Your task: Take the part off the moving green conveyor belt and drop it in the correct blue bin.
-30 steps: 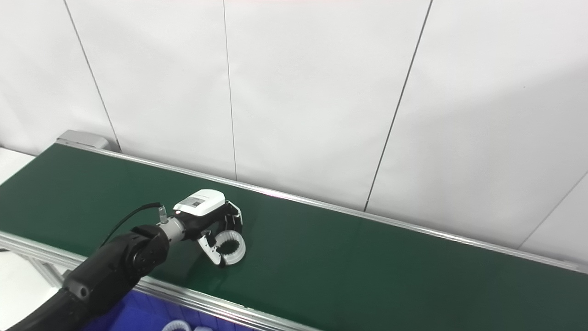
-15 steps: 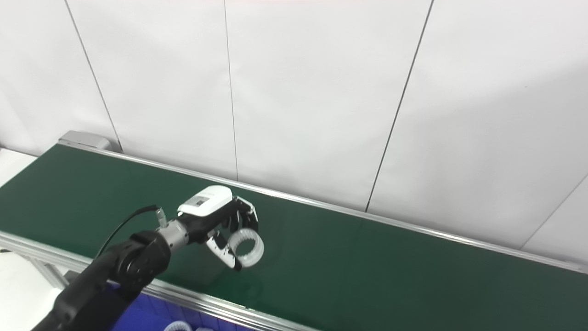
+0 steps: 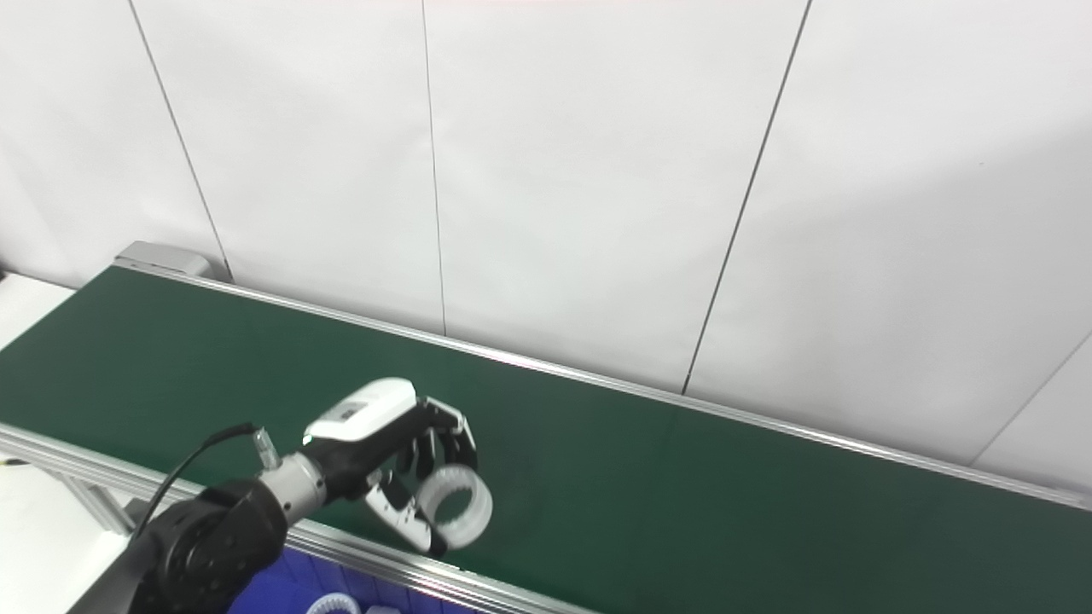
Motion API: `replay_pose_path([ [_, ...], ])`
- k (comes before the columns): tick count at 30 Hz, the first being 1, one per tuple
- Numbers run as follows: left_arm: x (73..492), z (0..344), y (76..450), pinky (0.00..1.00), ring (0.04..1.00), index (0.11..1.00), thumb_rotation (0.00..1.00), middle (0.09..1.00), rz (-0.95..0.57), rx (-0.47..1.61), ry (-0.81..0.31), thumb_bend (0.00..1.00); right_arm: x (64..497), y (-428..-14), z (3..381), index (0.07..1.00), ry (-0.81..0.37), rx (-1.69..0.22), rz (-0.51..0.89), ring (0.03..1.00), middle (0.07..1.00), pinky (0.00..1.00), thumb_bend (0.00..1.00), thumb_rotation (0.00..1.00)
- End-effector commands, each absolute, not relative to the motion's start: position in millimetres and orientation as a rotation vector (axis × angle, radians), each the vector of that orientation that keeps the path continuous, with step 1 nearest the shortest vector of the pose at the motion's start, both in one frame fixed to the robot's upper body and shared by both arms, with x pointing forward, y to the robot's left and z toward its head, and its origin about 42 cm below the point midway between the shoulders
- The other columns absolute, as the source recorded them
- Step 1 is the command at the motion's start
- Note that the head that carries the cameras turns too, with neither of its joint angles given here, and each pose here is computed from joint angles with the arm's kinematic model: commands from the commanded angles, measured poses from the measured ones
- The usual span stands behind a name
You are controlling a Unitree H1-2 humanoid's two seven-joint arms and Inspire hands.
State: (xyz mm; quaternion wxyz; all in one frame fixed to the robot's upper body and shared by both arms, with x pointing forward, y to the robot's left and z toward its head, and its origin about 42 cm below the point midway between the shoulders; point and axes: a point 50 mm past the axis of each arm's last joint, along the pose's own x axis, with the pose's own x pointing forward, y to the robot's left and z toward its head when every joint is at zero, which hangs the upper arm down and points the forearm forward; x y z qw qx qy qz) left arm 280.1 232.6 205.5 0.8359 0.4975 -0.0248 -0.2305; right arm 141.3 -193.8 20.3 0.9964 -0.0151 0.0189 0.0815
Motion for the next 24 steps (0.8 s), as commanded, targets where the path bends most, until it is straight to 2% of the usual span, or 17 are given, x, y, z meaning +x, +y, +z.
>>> replay_pose_path([
  [1,277,218,236,0.34,0.402,0.511,0.00,0.470,-0.466,1.087,-0.065,0.50,147,-198,34,0.943,-0.053,-0.025,0.163,0.829,0.879,0.74,0.36,0.86],
  [4,269,220,240,0.35,0.414,0.506,0.00,0.476,-0.478,1.105,-0.034,0.50,149,-201,38,0.939,-0.069,-0.023,0.164,0.828,0.878,0.74,0.37,0.86],
  [7,262,219,245,0.37,0.431,0.498,0.00,0.488,-0.488,1.115,0.006,0.50,151,-205,44,0.934,-0.085,-0.018,0.165,0.827,0.877,0.74,0.45,0.85],
  [11,253,211,251,0.40,0.436,0.493,0.00,0.499,-0.490,1.083,0.064,0.50,152,-210,51,0.928,-0.087,-0.002,0.159,0.831,0.874,0.76,0.49,0.83],
  [19,234,192,255,0.40,0.437,0.487,0.00,0.513,-0.434,1.023,0.119,0.50,151,-224,64,0.931,-0.080,0.010,0.154,0.843,0.879,0.78,0.47,0.79],
  [24,220,178,257,0.36,0.415,0.500,0.00,0.509,-0.355,0.968,0.152,0.50,152,-233,69,0.926,-0.079,0.013,0.152,0.836,0.873,0.78,0.50,0.77],
])
